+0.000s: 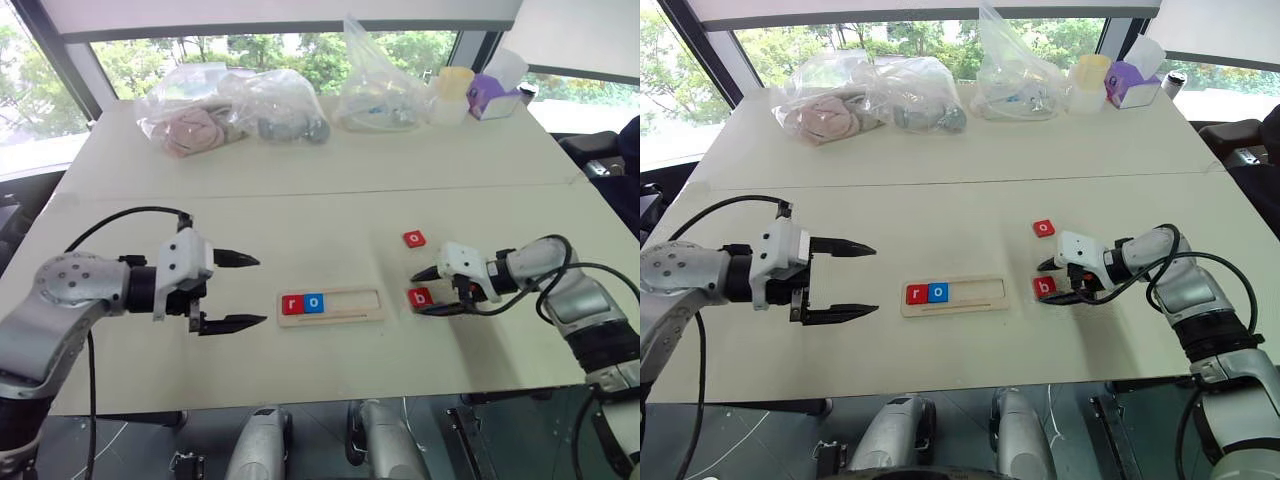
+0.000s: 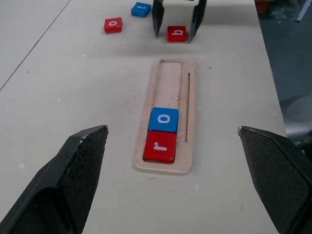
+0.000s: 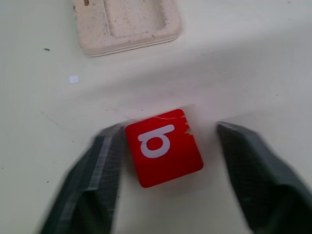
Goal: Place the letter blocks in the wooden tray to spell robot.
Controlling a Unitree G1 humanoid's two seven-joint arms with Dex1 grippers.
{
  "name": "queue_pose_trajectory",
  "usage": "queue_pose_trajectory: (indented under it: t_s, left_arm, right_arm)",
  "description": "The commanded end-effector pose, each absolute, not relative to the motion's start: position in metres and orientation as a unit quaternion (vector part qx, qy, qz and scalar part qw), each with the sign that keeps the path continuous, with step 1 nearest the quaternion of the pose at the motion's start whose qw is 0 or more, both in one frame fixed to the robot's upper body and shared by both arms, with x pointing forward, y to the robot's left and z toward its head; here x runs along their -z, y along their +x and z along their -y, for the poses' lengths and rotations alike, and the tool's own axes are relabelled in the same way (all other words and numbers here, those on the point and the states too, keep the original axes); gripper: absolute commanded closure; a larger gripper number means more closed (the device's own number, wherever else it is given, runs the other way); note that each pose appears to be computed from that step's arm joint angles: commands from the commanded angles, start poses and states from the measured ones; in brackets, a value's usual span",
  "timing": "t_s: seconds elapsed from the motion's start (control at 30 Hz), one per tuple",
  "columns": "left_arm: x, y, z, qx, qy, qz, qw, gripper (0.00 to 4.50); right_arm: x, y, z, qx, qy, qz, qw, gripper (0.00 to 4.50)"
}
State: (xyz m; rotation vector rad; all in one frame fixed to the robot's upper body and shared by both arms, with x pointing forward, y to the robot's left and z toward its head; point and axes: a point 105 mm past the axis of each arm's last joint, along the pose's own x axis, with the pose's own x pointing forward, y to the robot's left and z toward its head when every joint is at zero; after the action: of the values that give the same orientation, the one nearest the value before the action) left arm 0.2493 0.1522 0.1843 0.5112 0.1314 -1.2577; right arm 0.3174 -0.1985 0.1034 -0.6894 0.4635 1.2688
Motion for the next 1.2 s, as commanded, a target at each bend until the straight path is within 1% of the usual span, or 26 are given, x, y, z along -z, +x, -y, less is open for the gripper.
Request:
queue_pose_trajectory:
  t_s: [0.03,0.13,0.23,0.33,0.47,0.6,0.67,0.87,1.2]
  left_arm:
    - [-0.200,0.255,-0.156,0.566,0.250,-0.031,0.785,0.00]
    - [-0.203,0.257,-0.158,0.562,0.252,-0.027,0.787,0.00]
    - [-0.202,0.258,-0.157,0.562,0.253,-0.026,0.787,0.00]
    - [-0.201,0.258,-0.154,0.563,0.252,-0.023,0.787,0.00]
    - [-0.201,0.260,-0.149,0.564,0.251,-0.015,0.786,0.00]
    - [-0.202,0.262,-0.148,0.563,0.253,-0.010,0.787,0.00]
    - [-0.202,0.261,-0.148,0.562,0.252,-0.010,0.787,0.00]
    - [-0.200,0.260,-0.146,0.560,0.250,-0.010,0.790,0.00]
    - [-0.201,0.261,-0.145,0.555,0.248,-0.007,0.794,0.00]
  right_arm:
    - [-0.109,0.321,0.205,-0.565,-0.323,-0.207,0.731,3.34]
    - [-0.110,0.318,0.207,-0.565,-0.324,-0.213,0.728,3.33]
    - [-0.120,0.316,0.198,-0.575,-0.310,-0.199,0.730,3.33]
    - [-0.137,0.311,0.172,-0.598,-0.297,-0.162,0.727,3.33]
    - [-0.156,0.300,0.130,-0.638,-0.279,-0.125,0.707,3.33]
    - [-0.147,0.298,0.119,-0.647,-0.293,-0.133,0.691,3.33]
    - [-0.142,0.303,0.120,-0.639,-0.307,-0.137,0.692,3.33]
    - [-0.139,0.299,0.098,-0.662,-0.290,-0.125,0.679,3.33]
    - [-0.134,0.297,0.070,-0.672,-0.272,-0.114,0.679,3.33]
